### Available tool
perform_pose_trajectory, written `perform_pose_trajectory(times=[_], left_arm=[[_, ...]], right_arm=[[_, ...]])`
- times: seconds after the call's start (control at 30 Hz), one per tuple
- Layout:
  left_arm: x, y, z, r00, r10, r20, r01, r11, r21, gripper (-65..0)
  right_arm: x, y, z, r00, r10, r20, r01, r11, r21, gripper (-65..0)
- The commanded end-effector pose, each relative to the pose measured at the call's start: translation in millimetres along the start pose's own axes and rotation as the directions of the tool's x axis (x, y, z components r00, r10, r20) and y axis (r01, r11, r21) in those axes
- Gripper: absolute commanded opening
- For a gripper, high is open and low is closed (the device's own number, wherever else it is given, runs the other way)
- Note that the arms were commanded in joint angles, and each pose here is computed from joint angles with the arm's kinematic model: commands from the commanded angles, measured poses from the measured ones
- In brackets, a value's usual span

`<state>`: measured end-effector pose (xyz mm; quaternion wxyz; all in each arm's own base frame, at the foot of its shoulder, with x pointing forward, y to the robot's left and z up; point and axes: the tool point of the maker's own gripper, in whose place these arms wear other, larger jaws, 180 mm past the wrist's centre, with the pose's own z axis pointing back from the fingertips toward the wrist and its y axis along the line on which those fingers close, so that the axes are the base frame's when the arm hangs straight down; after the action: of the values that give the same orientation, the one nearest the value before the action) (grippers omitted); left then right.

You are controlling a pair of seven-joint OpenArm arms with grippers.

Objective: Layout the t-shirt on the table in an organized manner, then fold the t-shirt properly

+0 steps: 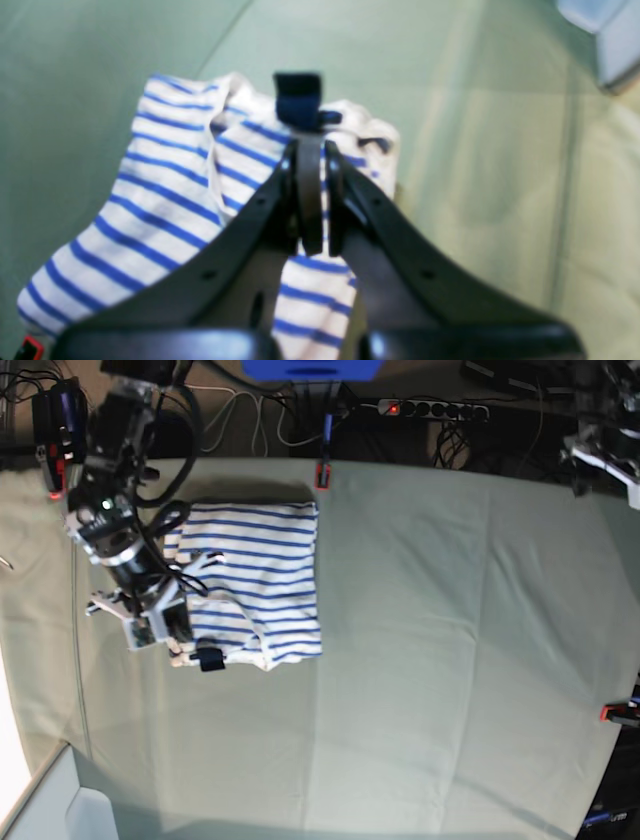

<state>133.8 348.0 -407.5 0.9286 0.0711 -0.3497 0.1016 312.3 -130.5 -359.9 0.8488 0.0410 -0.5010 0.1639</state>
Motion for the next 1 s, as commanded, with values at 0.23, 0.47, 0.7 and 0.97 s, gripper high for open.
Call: perform_pose_trajectory(times=[0.23, 0.47, 0.7, 0.97], left_arm=[[-17, 3, -11, 0.998, 0.055, -0.028, -0.055, 0.998, -0.012, -21.9], [-6, -1, -26, 0.997, 0.081, -0.007, -0.081, 0.996, -0.023, -21.9], [-20, -24, -38, 0.996, 0.055, -0.063, -0.06, 0.994, -0.089, -21.9], [-85, -46, -35, 0.972, -0.001, -0.236, -0.039, 0.985, -0.168, -24.4]], right_arm=[[-15, -34, -52, 0.996, -0.077, -0.048, 0.078, 0.997, 0.029, -65.0], [-29, -76, -56, 0.985, -0.161, -0.069, 0.158, 0.986, -0.045, -65.0], [-5, -90, -17, 0.998, -0.057, -0.003, 0.057, 0.99, -0.125, -65.0], [-68, -95, 68, 0.988, -0.115, -0.102, 0.082, 0.955, -0.285, -65.0]])
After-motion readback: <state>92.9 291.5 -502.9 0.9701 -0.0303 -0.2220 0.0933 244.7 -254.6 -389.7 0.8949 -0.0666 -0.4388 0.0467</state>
